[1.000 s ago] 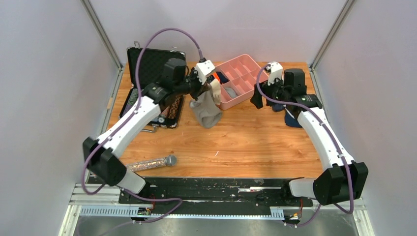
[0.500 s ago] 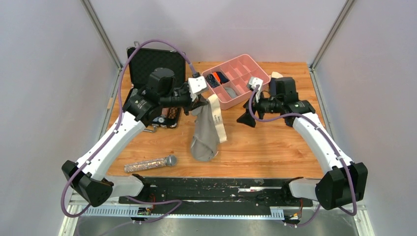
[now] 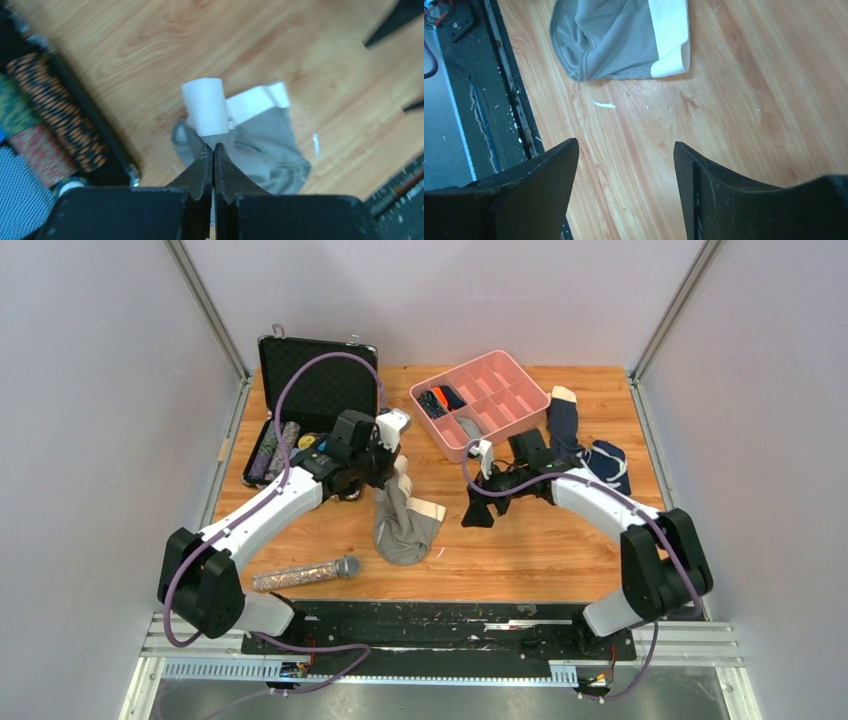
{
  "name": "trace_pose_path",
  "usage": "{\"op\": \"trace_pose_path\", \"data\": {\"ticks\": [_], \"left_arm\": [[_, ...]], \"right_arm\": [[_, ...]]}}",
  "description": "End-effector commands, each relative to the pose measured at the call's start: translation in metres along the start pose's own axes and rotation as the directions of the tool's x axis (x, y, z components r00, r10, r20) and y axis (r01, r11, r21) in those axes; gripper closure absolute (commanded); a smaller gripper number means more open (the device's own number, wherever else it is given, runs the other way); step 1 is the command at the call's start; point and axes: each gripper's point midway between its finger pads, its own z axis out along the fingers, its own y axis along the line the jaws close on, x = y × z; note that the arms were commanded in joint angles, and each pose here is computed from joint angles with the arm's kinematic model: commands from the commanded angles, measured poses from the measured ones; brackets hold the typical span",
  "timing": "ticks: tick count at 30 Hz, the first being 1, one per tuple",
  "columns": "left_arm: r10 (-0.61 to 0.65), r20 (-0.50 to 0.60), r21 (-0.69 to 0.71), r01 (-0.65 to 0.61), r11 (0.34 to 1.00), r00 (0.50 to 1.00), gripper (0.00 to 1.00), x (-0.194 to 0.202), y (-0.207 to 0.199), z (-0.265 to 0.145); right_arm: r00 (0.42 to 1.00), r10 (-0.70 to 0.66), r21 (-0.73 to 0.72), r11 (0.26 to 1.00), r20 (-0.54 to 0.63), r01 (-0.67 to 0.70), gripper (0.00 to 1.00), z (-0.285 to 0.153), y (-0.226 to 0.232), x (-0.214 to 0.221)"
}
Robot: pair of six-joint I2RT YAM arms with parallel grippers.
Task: Roll the underwear
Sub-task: Flatten out the underwear at the center of the board.
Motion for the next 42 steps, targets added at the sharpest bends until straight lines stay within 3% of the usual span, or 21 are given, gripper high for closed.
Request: {"op": "trace_pose_path", "data": {"ticks": [1, 10, 14, 21, 30, 32, 35, 39, 42], "left_arm": [[-0.119, 0.098, -0.222, 0.138, 0.965, 0.988, 1.00, -0.018, 0.051, -0.006], [-0.168, 0.074, -0.242, 0.181, 0.953, 0.983, 1.00, 0.001, 0.069, -0.003], [-0.217, 0.036, -0.213, 0.220, 0.952, 0.975, 1.00, 0.011, 0.061, 0.002], [-0.253, 0.034, -0.206, 0.254, 0.945, 0.967, 1.00, 0.013, 0.059, 0.005], [-0.252, 0.049, -0.208, 0.257, 0.944, 0.967, 1.00, 0.007, 0.061, 0.005], [-0.248, 0.050, -0.210, 0.253, 0.945, 0.968, 1.00, 0.007, 0.061, 0.005], [-0.236, 0.052, -0.213, 0.242, 0.947, 0.970, 1.00, 0.006, 0.063, 0.006], [-0.181, 0.057, -0.173, 0.188, 0.967, 0.982, 1.00, -0.001, 0.058, 0.004], [-0.100, 0.082, -0.140, 0.111, 0.984, 0.992, 1.00, -0.009, 0.053, -0.004]], "right_arm": [[0.999, 0.036, 0.086, 0.996, 0.030, -0.039, 0.30, 0.020, -0.027, -0.021], [0.923, 0.382, 0.100, 0.917, 0.047, -0.385, 0.42, 0.065, -0.059, -0.031], [0.905, 0.425, 0.086, 0.901, 0.006, -0.424, 0.38, 0.086, -0.054, -0.028], [0.875, 0.483, 0.131, 0.869, -0.019, -0.477, 0.47, 0.107, -0.061, -0.018], [0.863, 0.504, 0.181, 0.851, -0.015, -0.494, 0.59, 0.103, -0.067, -0.010], [0.868, 0.497, 0.191, 0.853, -0.013, -0.486, 0.69, 0.102, -0.068, -0.009], [0.885, 0.466, 0.189, 0.869, -0.007, -0.457, 0.98, 0.099, -0.068, -0.013], [0.947, 0.316, 0.127, 0.939, 0.059, -0.321, 1.00, 0.071, -0.056, -0.053], [0.995, 0.017, 0.143, 0.989, 0.099, -0.031, 1.00, 0.030, -0.039, -0.082]]}}
